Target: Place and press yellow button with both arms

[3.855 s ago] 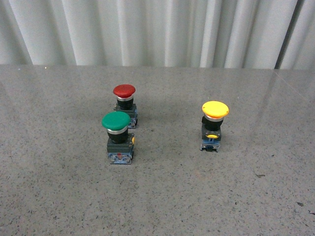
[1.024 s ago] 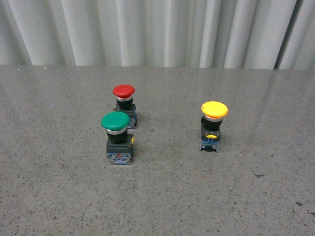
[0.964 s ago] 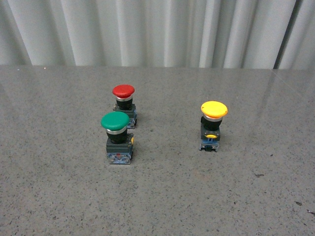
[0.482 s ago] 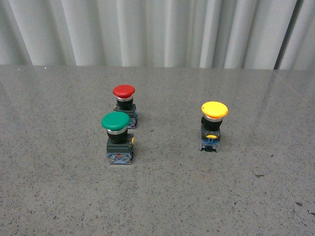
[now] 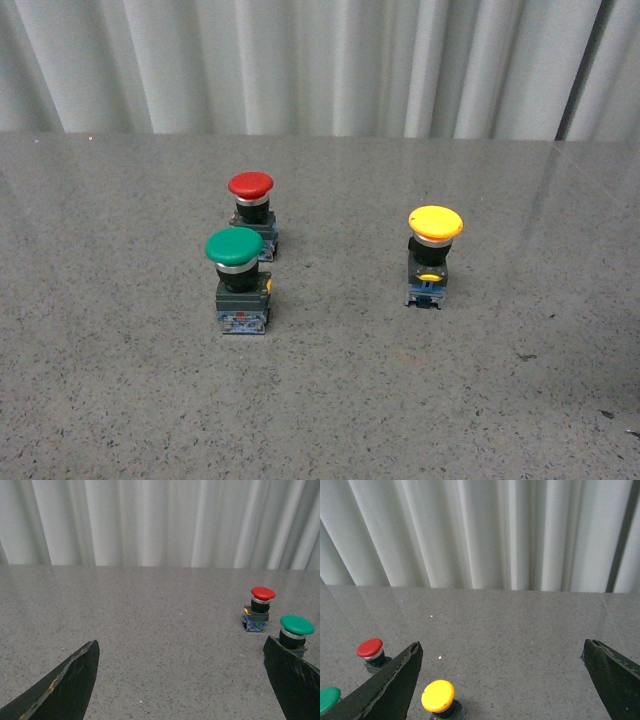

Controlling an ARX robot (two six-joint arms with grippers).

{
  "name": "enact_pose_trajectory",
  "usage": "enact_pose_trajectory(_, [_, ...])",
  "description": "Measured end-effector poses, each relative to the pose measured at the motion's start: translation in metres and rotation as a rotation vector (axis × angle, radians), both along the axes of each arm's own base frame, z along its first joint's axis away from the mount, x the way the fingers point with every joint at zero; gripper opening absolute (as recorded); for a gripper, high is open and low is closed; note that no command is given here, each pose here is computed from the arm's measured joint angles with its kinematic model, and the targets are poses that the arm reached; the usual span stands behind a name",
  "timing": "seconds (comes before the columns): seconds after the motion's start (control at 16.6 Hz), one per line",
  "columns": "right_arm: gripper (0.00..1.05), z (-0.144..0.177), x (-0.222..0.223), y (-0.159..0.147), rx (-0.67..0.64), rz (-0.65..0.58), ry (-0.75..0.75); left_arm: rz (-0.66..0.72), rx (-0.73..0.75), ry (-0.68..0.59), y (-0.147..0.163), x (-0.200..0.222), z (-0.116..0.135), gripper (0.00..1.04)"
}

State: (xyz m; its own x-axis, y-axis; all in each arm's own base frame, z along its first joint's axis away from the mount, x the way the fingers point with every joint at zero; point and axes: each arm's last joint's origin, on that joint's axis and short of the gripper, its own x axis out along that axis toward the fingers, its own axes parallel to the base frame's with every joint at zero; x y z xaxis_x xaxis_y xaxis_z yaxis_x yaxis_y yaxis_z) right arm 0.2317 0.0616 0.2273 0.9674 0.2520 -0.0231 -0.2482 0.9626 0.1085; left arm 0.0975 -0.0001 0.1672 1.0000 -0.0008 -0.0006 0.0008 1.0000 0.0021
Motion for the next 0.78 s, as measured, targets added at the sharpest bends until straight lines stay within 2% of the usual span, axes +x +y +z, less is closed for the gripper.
enact_pose_trajectory(0.3, [0.98, -0.018, 0.044, 0.025, -0.066, 0.000, 0.096, 0.000, 0.000, 0.000, 0.000, 0.000, 0.000, 0.98])
enact_pose_trajectory(0.36, [0.93, -0.026, 0.058, 0.031, -0.095, -0.009, 0.136, 0.000, 0.000, 0.000, 0.000, 0.000, 0.000, 0.98])
enact_pose_trajectory(0.54, [0.47, -0.032, 0.068, 0.046, -0.118, 0.015, 0.172, 0.000, 0.000, 0.000, 0.000, 0.000, 0.000, 0.98])
enact_pose_trajectory(0.6, [0.38, -0.033, 0.069, 0.052, -0.121, 0.033, 0.178, 0.000, 0.000, 0.000, 0.000, 0.000, 0.000, 0.98])
enact_pose_trajectory(0.72, [0.10, -0.040, 0.071, 0.066, -0.133, 0.078, 0.202, 0.000, 0.000, 0.000, 0.000, 0.000, 0.000, 0.98])
enact_pose_trajectory(0.78, [0.02, -0.042, 0.072, 0.069, -0.136, 0.088, 0.212, 0.000, 0.000, 0.000, 0.000, 0.000, 0.000, 0.98])
